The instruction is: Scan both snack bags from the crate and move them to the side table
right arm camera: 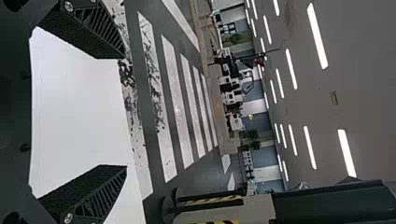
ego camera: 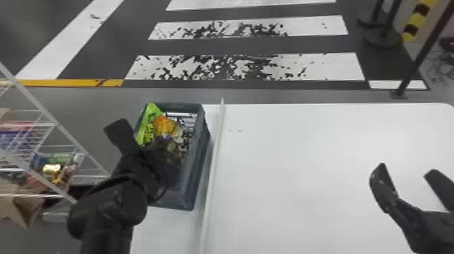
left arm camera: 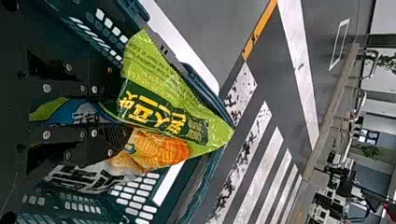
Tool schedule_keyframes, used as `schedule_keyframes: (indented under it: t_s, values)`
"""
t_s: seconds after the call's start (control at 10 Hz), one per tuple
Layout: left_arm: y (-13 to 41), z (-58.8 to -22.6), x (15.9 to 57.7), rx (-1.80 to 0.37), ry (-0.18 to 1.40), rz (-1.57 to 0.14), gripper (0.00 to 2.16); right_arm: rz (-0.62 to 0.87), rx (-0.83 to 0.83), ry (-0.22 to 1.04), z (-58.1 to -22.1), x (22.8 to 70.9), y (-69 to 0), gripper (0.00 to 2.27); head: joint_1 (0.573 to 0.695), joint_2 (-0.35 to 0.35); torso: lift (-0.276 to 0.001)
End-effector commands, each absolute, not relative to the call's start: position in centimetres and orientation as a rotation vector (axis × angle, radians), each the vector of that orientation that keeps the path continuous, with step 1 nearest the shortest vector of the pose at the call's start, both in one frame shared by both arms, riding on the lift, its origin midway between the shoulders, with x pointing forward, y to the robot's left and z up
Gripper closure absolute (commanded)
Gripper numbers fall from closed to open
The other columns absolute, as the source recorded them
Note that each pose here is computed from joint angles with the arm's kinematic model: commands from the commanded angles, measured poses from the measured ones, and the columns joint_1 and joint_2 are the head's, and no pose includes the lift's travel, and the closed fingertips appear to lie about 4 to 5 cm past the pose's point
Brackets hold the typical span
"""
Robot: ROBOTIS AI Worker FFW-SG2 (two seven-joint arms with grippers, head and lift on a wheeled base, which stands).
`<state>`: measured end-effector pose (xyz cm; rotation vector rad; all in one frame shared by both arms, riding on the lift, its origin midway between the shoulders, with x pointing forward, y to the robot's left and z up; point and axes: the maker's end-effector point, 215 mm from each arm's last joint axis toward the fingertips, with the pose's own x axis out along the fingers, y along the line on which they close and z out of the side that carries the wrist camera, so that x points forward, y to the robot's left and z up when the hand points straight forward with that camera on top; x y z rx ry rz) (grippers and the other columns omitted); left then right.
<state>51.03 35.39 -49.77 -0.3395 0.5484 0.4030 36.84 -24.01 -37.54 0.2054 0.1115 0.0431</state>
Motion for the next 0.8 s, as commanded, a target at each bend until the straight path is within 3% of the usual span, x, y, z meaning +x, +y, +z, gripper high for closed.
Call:
schedule_keyframes:
  t_s: [0.0, 0.7]
  values:
    - [35.1, -49.2, 50.6, -0.330, 0.536, 0.398, 1.07, 0.042, 0.209, 0.108, -37.4, 36.8, -24.0, 0.09, 0.695, 0.146, -0.029]
    - [34.8, -37.4, 48.8, -0.192, 0.355, 0.422, 1.06, 0.028, 0.211, 0.086, -36.1, 36.3, -24.8, 0.09, 0.695, 0.128, -0.029]
